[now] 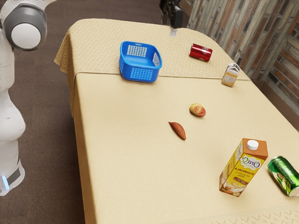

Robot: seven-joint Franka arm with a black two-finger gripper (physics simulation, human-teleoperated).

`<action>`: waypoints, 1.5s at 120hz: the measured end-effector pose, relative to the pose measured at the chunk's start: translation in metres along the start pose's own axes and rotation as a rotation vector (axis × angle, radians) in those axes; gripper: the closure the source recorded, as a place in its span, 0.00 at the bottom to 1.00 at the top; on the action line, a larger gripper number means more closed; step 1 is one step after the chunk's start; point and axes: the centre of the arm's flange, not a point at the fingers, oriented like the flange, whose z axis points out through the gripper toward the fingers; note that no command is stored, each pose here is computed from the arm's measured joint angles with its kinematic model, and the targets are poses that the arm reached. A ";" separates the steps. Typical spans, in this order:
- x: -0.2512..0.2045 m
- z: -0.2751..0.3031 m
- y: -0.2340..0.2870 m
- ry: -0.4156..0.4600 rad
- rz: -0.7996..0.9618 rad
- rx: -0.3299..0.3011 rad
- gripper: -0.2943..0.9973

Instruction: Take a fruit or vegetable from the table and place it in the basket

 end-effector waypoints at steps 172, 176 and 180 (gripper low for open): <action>0.187 0.337 0.001 -0.047 0.874 -0.116 0.23; 0.188 0.341 0.001 -0.039 0.894 -0.120 0.23; 0.189 0.348 -0.001 -0.034 0.909 -0.127 0.23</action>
